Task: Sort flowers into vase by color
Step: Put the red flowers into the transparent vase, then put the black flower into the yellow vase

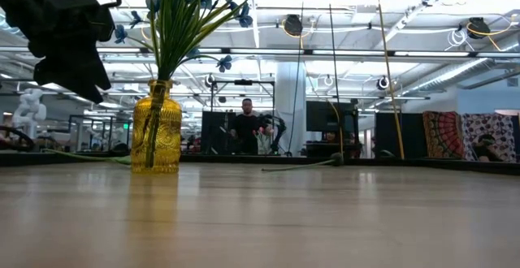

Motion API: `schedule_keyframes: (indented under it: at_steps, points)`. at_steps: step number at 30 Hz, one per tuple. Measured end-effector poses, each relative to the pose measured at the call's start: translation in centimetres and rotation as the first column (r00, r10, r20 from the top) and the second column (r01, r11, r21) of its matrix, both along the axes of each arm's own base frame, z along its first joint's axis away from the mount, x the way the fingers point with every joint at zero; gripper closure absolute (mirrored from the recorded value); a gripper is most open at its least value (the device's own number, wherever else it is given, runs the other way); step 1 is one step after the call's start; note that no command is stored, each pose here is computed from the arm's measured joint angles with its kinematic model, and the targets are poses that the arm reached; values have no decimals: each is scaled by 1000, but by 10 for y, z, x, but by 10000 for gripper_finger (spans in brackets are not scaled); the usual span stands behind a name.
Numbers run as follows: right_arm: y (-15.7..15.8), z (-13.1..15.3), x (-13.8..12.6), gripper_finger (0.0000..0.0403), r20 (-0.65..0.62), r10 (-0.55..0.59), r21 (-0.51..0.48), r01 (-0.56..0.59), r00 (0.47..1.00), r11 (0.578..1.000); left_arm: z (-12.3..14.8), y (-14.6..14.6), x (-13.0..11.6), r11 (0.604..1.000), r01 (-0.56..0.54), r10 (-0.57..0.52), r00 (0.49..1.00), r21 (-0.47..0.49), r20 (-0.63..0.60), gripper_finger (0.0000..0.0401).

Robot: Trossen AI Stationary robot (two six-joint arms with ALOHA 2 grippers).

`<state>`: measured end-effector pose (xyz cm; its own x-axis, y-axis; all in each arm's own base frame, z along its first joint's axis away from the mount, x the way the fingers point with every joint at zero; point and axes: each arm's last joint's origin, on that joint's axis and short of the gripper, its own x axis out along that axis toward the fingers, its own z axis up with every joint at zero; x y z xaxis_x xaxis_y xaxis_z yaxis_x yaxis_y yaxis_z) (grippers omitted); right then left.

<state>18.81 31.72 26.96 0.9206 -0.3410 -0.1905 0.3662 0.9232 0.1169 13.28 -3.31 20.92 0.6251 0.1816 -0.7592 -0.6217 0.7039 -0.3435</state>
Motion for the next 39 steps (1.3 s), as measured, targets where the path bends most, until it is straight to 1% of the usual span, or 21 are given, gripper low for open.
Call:
schedule_keyframes:
  at_steps: [4,10,13,16,23,26,31,33,37,39]
  points:
    - [-2,-3,-2,403,-60,22,24,-21,998,999,0,0,0,1000,2,-2,1000,-3,-1,187]
    - [-7,-5,-6,394,-166,45,164,-18,985,986,0,0,0,1000,3,-3,1000,-4,-2,187]
    - [-11,-2,-8,382,-169,38,203,-3,985,979,0,0,0,1000,7,-7,1000,-10,-4,187]
    - [-14,5,-10,369,-162,39,217,-3,986,976,0,-1,0,1000,13,-13,1000,-18,-6,187]
    - [-25,23,-15,329,-173,67,207,-30,983,978,0,-1,0,999,22,-22,1000,-32,-8,187]
    - [-29,28,-17,311,-237,113,231,-57,965,971,0,-1,0,999,24,-24,1000,-34,-9,187]
    - [-36,33,-19,291,-391,215,327,-84,895,941,0,-1,0,999,24,-24,1000,-34,-9,187]
    - [-39,36,-20,287,-417,233,346,-83,879,935,0,-1,0,999,24,-24,1000,-34,-9,187]
    - [-48,45,-24,287,-417,240,356,-85,877,931,0,-1,0,999,24,-24,1000,-34,-9,187]
    - [-54,50,-28,287,-436,246,372,-75,866,925,0,-1,0,999,24,-24,1000,-34,-9,187]
